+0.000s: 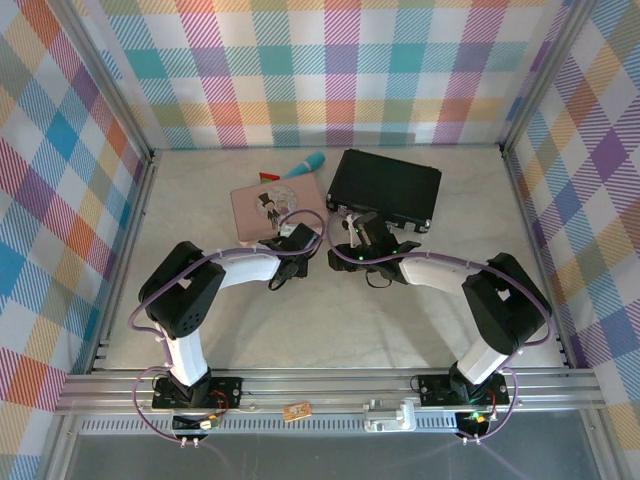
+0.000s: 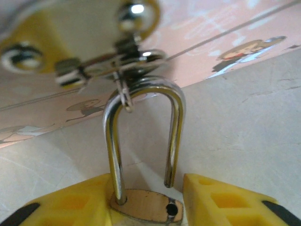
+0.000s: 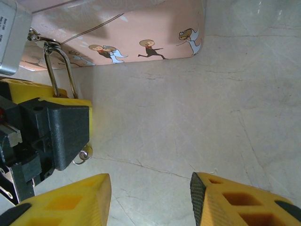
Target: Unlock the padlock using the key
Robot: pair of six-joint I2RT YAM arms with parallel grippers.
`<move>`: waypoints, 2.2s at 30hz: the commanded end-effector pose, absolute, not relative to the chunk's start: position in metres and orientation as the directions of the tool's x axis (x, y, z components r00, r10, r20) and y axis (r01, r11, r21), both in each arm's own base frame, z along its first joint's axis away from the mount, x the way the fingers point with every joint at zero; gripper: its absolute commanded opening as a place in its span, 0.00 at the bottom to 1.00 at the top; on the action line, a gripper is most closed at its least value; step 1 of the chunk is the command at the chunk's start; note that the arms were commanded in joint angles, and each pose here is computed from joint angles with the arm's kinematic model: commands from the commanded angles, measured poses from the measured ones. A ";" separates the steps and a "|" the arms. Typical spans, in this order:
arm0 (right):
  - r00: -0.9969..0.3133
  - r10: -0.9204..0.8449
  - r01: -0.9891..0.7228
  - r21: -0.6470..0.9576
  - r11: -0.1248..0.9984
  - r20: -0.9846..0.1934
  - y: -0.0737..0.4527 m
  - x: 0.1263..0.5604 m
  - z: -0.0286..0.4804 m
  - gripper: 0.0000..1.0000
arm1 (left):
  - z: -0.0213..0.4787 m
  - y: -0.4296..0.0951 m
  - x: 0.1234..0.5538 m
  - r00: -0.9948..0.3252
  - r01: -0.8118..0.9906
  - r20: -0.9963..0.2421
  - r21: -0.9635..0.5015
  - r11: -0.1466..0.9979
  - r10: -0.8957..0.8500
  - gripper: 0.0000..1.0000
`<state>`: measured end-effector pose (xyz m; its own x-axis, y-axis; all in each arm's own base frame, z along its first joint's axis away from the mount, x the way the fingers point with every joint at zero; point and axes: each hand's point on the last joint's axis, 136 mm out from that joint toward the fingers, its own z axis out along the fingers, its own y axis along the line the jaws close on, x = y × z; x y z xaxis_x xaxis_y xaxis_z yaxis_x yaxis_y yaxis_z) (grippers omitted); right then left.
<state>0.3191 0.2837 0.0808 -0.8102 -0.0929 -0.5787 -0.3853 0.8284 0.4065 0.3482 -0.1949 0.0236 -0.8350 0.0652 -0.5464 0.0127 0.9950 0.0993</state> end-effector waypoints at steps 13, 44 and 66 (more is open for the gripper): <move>-0.823 -0.048 -0.372 0.474 0.798 -0.566 0.296 0.326 0.088 0.48 | 0.030 -0.206 0.324 -0.848 0.042 -0.528 -0.129 0.991 -0.033 0.32; -0.687 -0.392 -0.674 0.333 0.659 -0.612 0.374 0.294 0.064 0.50 | 0.079 -0.146 0.299 -0.730 -0.194 -0.432 -0.612 0.766 -0.530 0.78; -0.647 -0.555 -0.692 0.097 0.715 -0.523 0.394 0.312 0.009 0.49 | 0.085 -0.126 0.303 -0.684 -0.199 -0.418 -0.681 0.704 -0.598 0.78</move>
<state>0.3148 0.3954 0.0261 -0.6417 -0.5246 -0.5595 -0.6875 0.7168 0.1164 0.2999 -0.1284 0.0766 -0.7057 -0.5778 -0.4101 -0.2140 0.7255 -0.6541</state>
